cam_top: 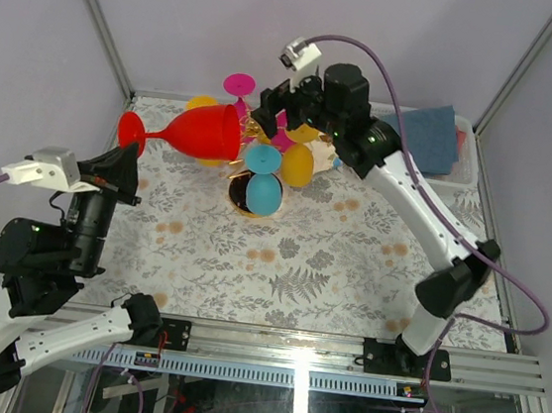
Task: Place the wine glass upside down on the wine glass rack
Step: Adjust the wine rack at the center of the board, then turn the wine glass upside down at the wine rack.
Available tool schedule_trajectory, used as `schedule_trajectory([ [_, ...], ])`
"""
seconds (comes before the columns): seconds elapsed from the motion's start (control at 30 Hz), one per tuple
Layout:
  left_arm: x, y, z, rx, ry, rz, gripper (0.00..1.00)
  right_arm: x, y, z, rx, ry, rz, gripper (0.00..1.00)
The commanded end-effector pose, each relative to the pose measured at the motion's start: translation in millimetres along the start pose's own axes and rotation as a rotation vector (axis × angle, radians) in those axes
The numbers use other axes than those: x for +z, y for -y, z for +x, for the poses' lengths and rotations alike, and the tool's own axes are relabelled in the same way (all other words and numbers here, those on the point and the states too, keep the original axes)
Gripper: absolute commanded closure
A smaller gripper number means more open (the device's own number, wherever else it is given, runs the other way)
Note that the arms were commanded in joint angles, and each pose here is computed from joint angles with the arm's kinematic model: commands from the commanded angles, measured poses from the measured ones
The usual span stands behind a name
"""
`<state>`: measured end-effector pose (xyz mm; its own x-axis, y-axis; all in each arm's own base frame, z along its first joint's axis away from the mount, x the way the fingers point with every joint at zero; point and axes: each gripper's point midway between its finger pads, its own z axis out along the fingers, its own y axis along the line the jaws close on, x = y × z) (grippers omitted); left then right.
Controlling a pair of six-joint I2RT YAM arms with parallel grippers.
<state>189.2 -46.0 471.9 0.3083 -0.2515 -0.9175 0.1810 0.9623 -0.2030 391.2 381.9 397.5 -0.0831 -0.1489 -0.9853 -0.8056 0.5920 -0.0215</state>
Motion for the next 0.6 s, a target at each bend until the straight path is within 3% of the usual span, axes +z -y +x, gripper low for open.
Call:
schedule_trajectory([
  [0.0,7,21,6,0.075,-0.029,0.09,1.0,-56,20,-33,-0.01,0.156,0.186,0.03],
  [0.17,10,48,16,0.13,-0.051,0.218,1.0,-119,42,-16,-0.001,0.186,0.391,0.03],
  [0.3,11,79,35,0.201,-0.108,0.367,1.0,-166,42,-1,-0.046,0.245,0.454,0.05],
  [0.43,9,112,58,0.265,-0.17,0.528,1.0,-210,26,6,-0.141,0.324,0.425,0.13],
  [0.57,5,137,81,0.331,-0.254,0.666,1.0,-227,-1,19,-0.209,0.271,0.29,0.12],
])
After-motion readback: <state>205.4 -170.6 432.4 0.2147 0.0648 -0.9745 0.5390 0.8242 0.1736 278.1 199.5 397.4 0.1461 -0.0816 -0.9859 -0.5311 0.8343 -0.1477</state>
